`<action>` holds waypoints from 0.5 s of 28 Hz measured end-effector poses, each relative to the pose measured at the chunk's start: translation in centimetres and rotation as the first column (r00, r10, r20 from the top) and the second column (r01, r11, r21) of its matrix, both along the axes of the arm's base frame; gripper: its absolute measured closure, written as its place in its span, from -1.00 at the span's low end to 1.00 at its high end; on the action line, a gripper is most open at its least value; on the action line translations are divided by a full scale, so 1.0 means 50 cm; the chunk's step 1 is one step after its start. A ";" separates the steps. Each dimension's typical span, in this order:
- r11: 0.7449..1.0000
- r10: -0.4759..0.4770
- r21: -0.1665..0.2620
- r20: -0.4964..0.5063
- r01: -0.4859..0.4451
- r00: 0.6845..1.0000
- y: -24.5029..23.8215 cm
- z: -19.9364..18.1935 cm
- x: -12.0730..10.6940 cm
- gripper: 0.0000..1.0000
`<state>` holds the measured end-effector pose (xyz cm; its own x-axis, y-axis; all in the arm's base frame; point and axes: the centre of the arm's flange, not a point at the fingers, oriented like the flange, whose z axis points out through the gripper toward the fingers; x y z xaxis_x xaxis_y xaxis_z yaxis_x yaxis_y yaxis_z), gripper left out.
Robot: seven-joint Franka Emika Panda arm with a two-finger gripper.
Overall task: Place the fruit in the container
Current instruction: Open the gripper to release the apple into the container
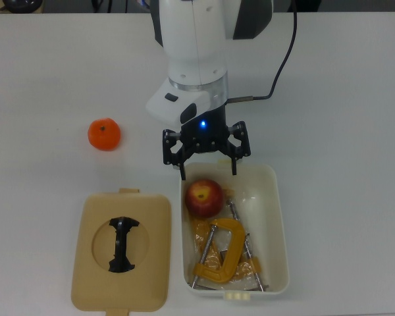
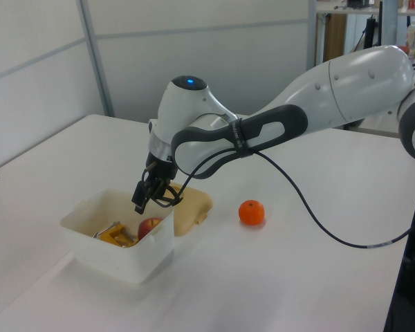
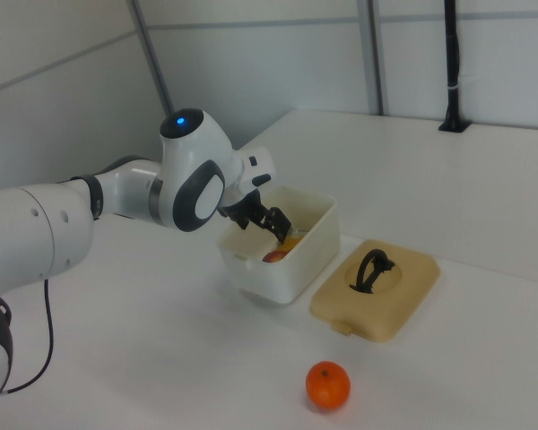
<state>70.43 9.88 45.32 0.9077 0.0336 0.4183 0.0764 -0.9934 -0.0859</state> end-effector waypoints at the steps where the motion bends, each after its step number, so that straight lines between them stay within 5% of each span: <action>1: 1.000 0.000 0.000 0.005 0.000 1.000 0.000 0.010 -0.001 -1.00; 8: 1.000 -0.005 -0.027 -0.133 0.001 0.991 -0.021 0.056 -0.037 -1.00; 14: 0.991 -0.031 -0.134 -0.320 -0.013 0.947 -0.079 0.113 -0.102 -1.00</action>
